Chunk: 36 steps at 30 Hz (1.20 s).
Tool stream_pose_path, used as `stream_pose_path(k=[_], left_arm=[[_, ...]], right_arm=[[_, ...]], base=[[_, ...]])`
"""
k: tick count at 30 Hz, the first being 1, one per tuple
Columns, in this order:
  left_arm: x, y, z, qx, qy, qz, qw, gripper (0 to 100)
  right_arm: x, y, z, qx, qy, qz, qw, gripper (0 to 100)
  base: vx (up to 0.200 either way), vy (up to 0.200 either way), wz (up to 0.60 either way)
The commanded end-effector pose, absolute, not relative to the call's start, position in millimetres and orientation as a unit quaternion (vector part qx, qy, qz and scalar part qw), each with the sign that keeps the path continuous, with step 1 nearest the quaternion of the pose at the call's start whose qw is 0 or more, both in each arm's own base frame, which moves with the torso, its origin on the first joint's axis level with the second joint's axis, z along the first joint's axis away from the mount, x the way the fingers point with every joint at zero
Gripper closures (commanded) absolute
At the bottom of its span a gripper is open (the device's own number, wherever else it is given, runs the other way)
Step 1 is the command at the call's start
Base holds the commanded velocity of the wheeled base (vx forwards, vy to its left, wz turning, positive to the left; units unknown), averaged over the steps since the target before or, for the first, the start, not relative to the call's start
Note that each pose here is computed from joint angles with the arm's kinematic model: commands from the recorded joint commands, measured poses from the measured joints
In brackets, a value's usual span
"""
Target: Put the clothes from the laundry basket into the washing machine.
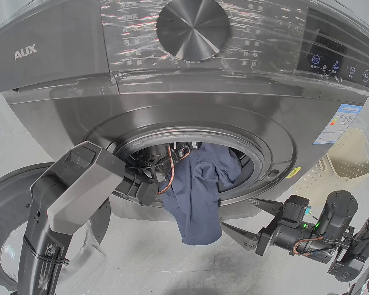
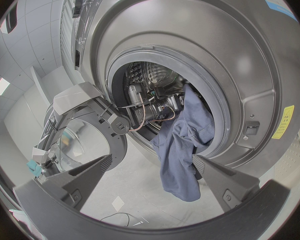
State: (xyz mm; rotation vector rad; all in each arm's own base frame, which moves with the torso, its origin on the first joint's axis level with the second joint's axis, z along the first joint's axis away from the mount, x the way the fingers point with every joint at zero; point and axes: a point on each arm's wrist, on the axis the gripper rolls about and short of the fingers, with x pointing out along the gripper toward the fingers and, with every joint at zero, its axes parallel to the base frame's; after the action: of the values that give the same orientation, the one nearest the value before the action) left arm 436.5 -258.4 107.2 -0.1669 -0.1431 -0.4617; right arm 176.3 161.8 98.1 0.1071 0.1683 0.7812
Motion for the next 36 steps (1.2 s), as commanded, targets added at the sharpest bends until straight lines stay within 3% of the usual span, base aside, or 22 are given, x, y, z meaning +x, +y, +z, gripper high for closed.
stream_pose_path(k=[1, 7, 15, 16, 24, 30, 36], left_arm=[[408.8, -256.5, 113.2, -0.082, -0.013, -0.252, 0.964, 0], [378.8, -257.4, 98.8, -0.063, 0.062, -0.291, 0.953, 0], [371.4, -254.2, 73.0, -0.042, 0.124, -0.303, 0.944, 0], [372.2, -254.7, 70.2, -0.040, 0.127, -0.303, 0.944, 100], [389.1, -255.4, 67.6, -0.047, 0.111, -0.287, 0.950, 100], [421.5, -262.7, 96.1, -0.077, 0.027, -0.231, 0.969, 100], [443.8, -263.2, 111.2, -0.121, -0.034, -0.202, 0.971, 100]], right_arm=[[176.3, 162.0, 97.9, 0.052, 0.082, 0.380, 0.920, 0], [176.9, 163.0, 98.7, 0.053, 0.080, 0.381, 0.919, 0], [174.3, 165.1, 99.8, 0.054, 0.078, 0.386, 0.917, 0], [174.0, 165.2, 100.3, 0.054, 0.077, 0.387, 0.917, 0], [173.7, 167.5, 101.0, 0.054, 0.075, 0.390, 0.916, 0], [174.4, 167.6, 100.5, 0.055, 0.076, 0.390, 0.916, 0], [174.3, 167.5, 100.9, 0.055, 0.075, 0.390, 0.916, 0]], base=[[0.000, 0.000, 0.00], [0.000, 0.000, 0.00], [0.000, 0.000, 0.00], [0.000, 0.000, 0.00], [0.000, 0.000, 0.00], [0.000, 0.000, 0.00], [0.000, 0.000, 0.00]])
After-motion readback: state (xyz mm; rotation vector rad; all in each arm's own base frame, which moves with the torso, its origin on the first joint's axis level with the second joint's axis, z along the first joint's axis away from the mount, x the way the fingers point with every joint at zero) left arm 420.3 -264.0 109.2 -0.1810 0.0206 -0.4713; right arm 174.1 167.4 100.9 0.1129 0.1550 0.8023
